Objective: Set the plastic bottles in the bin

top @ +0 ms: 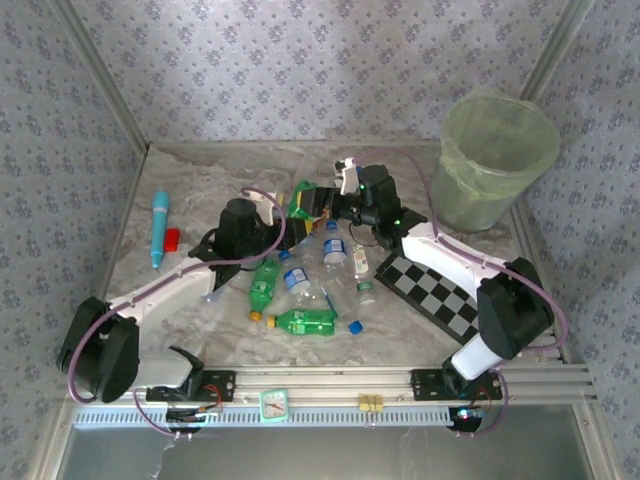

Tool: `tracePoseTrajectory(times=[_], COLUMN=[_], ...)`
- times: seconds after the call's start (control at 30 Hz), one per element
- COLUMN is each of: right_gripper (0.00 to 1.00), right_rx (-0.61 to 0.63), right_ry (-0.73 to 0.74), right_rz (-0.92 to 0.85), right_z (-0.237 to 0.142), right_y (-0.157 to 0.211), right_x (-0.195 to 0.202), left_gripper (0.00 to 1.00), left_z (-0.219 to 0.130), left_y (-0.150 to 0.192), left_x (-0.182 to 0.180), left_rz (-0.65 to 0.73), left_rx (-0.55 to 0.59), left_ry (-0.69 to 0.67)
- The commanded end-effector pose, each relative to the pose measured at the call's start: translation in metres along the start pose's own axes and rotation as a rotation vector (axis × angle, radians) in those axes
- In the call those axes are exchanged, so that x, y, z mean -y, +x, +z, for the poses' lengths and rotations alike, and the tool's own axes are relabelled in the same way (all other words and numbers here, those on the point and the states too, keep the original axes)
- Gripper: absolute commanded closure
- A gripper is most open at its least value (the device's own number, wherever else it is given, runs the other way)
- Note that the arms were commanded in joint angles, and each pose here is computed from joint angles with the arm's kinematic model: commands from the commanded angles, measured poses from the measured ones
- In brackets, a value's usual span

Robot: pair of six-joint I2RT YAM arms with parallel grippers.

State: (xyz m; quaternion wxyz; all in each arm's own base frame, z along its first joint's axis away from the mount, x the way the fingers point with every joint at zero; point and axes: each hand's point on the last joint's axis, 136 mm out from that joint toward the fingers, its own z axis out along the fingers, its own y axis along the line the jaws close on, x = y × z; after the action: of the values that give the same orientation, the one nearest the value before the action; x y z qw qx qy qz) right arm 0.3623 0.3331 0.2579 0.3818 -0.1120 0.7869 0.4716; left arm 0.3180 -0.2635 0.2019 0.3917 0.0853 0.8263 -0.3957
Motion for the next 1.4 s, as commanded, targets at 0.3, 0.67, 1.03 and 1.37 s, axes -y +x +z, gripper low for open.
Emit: tracePoseTrajectory(times=[0.3, 0.67, 1.03, 1.37], right_gripper=[0.50, 0.54, 0.56, 0.56], right_rx=[0.010, 0.064, 0.359, 0.478], right_ry=[-0.034, 0.271, 0.648, 1.115], right_rz=[0.010, -0.185, -0.383, -0.426], right_z=[0.004, -0.064, -0.203, -0.303], right_y=[-0.011, -0.088, -0.223, -0.261], right_x=[0.013, 0.052, 0.038, 0.091], left_gripper=[0.37, 0.00, 0.00, 0.00], left_z=[0.004, -0.015, -0.036, -0.040], left_y=[-0.024, -0.043, -0.039, -0.029], left_x=[0.030, -0.015, -0.098, -0.113], left_rz=[0.053, 0.012, -0.176, -0.226], left_rx=[0.057, 0.195, 0.202, 0.205], left_ry=[0.094, -0.169, -0.415, -0.439])
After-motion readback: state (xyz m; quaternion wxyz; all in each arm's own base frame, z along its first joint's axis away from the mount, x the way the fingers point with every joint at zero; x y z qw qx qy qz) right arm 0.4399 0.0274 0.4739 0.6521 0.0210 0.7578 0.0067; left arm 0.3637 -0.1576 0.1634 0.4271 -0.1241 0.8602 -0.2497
